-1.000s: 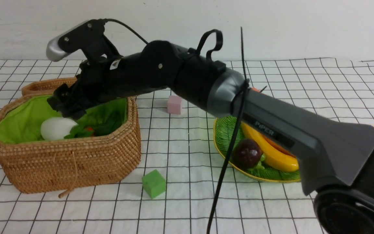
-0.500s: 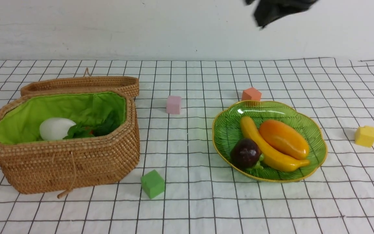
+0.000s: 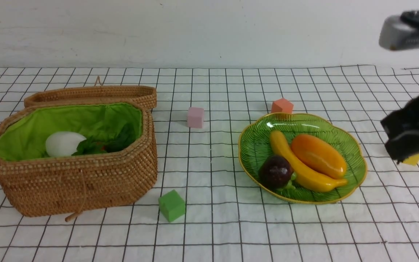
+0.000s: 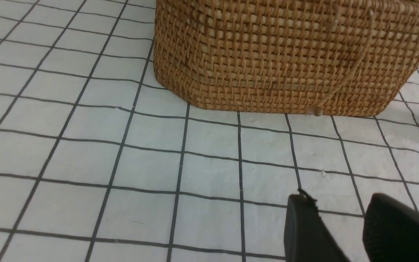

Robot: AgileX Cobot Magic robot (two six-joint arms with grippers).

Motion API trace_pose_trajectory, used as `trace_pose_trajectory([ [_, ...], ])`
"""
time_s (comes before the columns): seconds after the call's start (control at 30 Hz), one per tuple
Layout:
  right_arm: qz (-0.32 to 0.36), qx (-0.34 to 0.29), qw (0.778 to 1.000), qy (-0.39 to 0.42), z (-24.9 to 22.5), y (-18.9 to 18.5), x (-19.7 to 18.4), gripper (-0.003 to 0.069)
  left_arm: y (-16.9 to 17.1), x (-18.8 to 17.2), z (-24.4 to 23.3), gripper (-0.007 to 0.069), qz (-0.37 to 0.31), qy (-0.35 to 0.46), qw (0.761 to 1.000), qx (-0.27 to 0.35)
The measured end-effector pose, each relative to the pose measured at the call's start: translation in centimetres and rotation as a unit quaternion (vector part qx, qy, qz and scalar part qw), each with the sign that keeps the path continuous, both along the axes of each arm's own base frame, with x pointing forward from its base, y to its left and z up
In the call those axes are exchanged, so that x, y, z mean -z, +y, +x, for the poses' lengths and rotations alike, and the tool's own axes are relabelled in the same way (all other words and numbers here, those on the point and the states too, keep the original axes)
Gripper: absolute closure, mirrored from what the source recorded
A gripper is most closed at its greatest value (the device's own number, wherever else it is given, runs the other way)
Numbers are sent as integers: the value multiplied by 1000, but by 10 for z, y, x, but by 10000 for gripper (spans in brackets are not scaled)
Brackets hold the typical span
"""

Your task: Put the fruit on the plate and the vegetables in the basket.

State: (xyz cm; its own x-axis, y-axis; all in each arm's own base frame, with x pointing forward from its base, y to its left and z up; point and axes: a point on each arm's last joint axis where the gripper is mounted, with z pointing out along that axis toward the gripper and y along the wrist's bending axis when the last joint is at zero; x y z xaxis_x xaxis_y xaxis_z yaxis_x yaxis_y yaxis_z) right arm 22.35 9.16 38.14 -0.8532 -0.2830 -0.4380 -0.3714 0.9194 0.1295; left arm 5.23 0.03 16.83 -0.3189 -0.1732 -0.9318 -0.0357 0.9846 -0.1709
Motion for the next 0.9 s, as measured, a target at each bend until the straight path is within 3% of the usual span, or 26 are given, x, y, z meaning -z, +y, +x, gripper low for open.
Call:
trace_pose_trajectory([
  [0.4,-4,2,1000,2,-4,-3,5,662,0,0,0,386,0,0,1000,0],
  [0.6,-15,44,988,-147,-41,-47,-25,659,0,0,0,386,0,0,1000,0],
  [0.63,-7,80,974,-213,-61,-62,-30,659,0,0,0,386,0,0,1000,0],
  [0.7,2,113,957,-268,-81,-73,-29,659,0,0,0,386,0,0,1000,0],
  [0.83,8,193,896,-400,-145,-91,13,656,0,0,0,386,0,0,1000,0],
  [0.9,7,206,885,-417,-155,-93,29,655,0,0,0,386,0,0,1000,0],
])
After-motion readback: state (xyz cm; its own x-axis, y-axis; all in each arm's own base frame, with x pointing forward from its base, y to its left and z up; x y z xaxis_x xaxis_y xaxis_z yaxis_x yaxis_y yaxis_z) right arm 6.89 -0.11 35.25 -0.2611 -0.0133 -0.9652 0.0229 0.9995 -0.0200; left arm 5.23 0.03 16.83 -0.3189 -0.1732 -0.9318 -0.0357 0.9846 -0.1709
